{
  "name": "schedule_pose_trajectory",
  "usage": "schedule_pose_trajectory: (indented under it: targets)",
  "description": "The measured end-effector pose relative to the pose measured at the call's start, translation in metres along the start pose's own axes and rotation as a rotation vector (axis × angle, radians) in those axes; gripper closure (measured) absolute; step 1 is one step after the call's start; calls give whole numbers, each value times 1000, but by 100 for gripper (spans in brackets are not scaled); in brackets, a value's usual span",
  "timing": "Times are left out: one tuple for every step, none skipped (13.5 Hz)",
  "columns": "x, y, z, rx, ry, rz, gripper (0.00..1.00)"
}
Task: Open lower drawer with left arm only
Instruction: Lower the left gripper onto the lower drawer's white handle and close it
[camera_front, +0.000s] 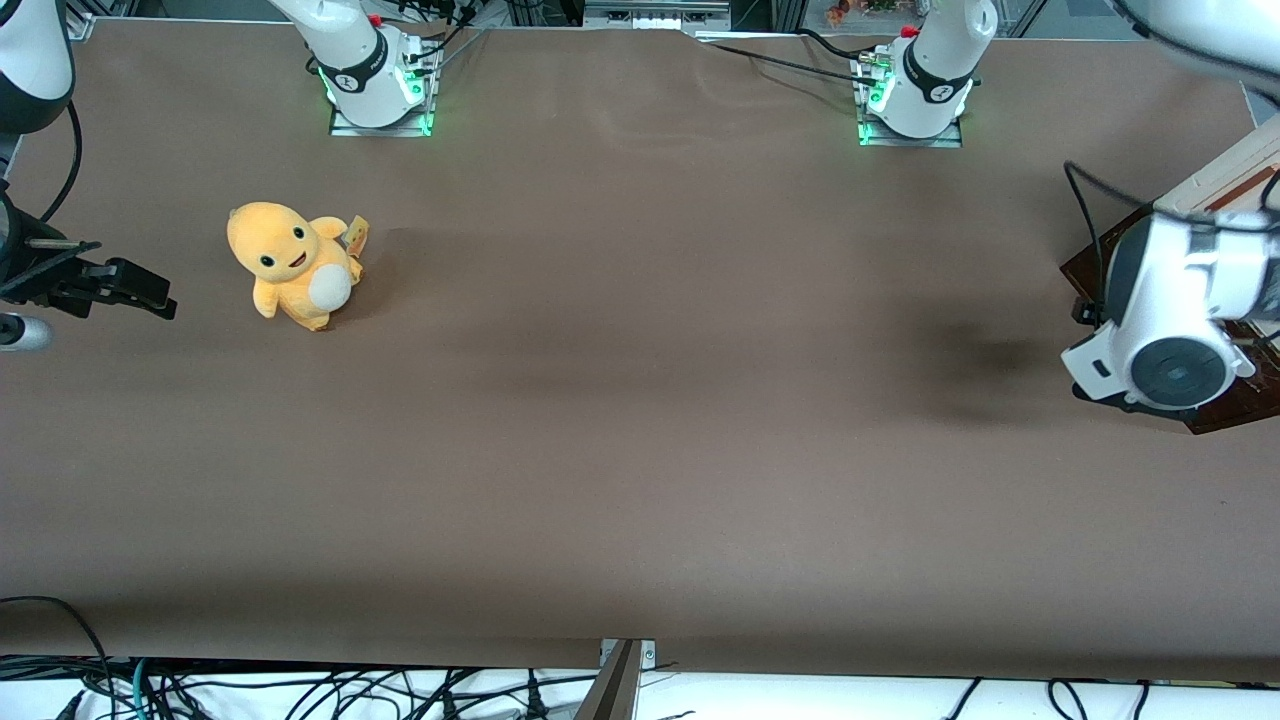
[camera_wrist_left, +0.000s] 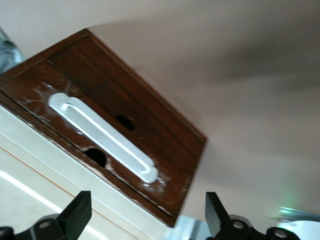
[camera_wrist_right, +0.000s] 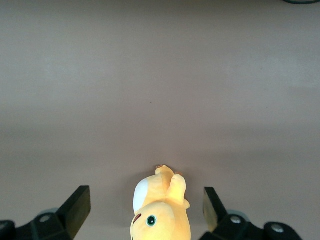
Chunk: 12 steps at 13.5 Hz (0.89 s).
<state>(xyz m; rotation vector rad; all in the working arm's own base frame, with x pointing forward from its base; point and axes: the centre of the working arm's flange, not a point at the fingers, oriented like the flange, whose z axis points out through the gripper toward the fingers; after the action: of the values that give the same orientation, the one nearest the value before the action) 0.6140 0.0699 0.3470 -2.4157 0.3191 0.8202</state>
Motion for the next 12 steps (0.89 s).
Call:
schedule_pose_trajectory:
  targets:
    - [10, 1, 11, 55, -28, -4, 0]
    - [21, 1, 23, 118, -55, -19, 0]
    - [32, 3, 35, 178, -79, -48, 0]
    - [42, 5, 46, 227, -97, -84, 0]
    - [51, 9, 58, 274, -111, -126, 0]
    - [60, 11, 71, 318, -124, -172, 0]
    - [68, 13, 84, 351, -137, -215, 0]
    - [73, 12, 95, 373, -146, -251, 0]
    - [74, 7, 105, 391, -154, -284, 0]
    - [74, 1, 113, 401, -159, -314, 0]
    - [74, -4, 121, 407, -166, -342, 0]
    - [75, -9, 129, 420, -172, -360, 0]
